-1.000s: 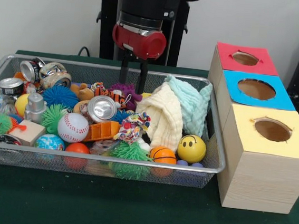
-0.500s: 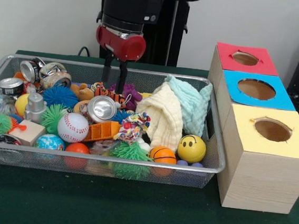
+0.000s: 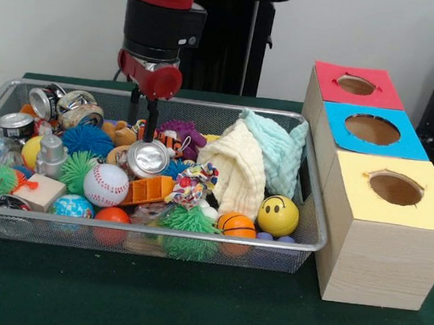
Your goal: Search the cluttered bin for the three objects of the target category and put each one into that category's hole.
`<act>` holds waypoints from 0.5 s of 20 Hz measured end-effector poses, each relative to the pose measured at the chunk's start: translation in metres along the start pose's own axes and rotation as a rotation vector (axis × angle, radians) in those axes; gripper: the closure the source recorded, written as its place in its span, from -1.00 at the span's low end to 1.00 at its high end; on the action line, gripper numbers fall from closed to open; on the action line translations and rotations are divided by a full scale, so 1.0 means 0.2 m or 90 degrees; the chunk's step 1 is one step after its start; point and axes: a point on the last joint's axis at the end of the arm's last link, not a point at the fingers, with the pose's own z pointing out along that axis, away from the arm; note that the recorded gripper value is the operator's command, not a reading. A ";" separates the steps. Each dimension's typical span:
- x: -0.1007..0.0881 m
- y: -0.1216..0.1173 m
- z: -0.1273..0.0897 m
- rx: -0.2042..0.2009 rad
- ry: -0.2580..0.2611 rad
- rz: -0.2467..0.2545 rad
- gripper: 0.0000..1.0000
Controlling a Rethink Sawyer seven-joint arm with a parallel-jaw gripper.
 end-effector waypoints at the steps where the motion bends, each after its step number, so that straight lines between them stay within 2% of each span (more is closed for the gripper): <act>1: 0.00 -0.02 0.02 0.003 0.006 0.001 -1.00; 10: 0.05 -0.02 0.08 -0.007 0.029 -0.013 -1.00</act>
